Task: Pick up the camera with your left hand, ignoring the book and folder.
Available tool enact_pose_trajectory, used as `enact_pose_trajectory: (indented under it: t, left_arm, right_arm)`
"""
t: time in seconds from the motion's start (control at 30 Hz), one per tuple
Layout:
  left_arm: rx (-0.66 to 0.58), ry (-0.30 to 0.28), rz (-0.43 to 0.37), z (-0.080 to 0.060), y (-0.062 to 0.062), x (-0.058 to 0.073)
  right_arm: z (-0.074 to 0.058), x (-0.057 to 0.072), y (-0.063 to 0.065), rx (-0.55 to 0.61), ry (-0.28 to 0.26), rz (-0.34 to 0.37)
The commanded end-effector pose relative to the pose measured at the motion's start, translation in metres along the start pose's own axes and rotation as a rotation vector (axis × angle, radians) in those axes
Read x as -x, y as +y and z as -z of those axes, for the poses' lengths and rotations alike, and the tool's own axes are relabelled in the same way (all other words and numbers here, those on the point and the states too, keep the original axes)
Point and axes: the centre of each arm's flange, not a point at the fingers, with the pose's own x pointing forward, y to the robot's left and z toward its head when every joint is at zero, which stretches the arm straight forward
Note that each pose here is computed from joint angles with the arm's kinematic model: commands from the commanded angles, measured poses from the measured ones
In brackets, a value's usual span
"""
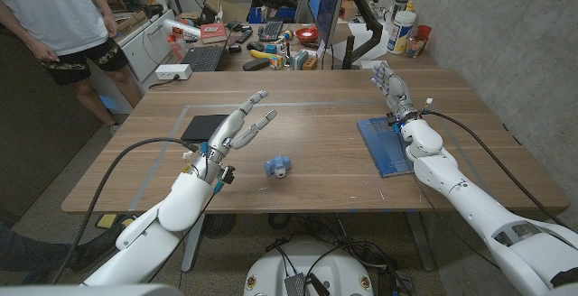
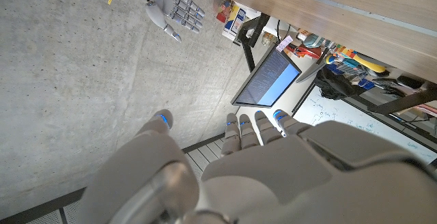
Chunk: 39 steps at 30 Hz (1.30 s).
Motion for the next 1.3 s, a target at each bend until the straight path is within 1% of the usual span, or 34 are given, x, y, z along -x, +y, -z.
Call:
enact_pose_trajectory:
  t: [0.03,0.2,0.43,0.93,1.3]
  left_arm:
    - [-0.033,0.006,0.011,-0.005,-0.002,0.003]
    - [-0.053,0.016,0.002,-0.007,-0.003,0.009]
    - [-0.084,0.035,0.000,-0.009,0.000,0.016]
    - [-0.155,0.049,0.000,-0.015,-0.003,0.020]
    - [-0.197,0.065,-0.003,-0.018,-0.001,0.025]
  right_arm:
    - [0.000,0.001,0.000,-0.006,-0.003,0.003]
    - [0.000,0.002,-0.001,-0.008,-0.004,0.008]
    - [0.000,0.004,-0.001,-0.010,-0.006,0.011]
    - [-0.001,0.004,-0.001,-0.008,-0.007,0.007]
    - [-0.001,0.003,0.000,-0.008,-0.006,0.004]
